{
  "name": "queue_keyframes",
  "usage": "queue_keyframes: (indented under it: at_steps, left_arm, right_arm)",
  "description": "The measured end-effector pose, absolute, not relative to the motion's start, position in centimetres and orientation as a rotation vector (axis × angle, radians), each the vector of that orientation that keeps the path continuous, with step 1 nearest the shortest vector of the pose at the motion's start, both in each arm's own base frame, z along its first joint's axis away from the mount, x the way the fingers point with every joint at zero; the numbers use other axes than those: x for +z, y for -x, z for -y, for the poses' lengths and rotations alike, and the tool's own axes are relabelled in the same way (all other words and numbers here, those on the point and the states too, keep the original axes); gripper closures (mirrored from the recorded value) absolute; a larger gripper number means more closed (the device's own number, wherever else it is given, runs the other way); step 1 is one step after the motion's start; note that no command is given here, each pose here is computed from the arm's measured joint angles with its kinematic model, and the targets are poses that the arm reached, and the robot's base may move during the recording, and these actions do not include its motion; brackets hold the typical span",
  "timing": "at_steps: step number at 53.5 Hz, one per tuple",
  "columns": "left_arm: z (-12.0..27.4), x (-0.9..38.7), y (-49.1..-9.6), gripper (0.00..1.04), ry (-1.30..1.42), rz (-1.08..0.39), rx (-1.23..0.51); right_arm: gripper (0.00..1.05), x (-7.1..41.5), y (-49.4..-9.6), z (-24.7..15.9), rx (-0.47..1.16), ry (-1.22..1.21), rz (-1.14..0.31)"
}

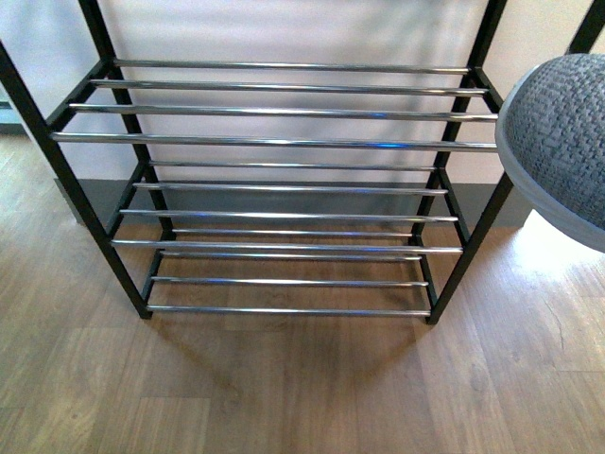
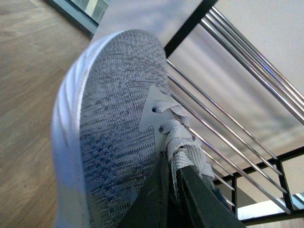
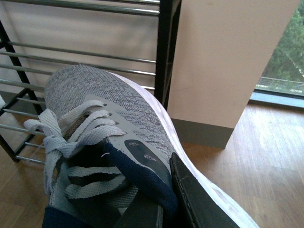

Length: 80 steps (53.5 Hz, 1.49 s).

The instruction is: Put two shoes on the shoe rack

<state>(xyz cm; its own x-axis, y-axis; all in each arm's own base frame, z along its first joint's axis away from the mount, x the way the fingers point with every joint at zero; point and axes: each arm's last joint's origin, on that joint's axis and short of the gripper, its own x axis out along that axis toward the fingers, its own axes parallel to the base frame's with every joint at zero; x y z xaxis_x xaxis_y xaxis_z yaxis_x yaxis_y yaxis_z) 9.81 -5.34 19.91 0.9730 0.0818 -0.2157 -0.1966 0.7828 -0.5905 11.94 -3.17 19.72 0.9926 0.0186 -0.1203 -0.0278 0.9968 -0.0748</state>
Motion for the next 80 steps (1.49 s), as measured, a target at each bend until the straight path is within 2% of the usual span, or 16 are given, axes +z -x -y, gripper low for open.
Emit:
queue_keyframes:
  at_steps: [80]
  left_arm:
    - [5.35, 19.92, -9.81, 1.03, 0.657, -0.184, 0.146]
  right_arm:
    - [1.03, 19.67, -11.93, 3.17, 0.023, 0.076, -0.121]
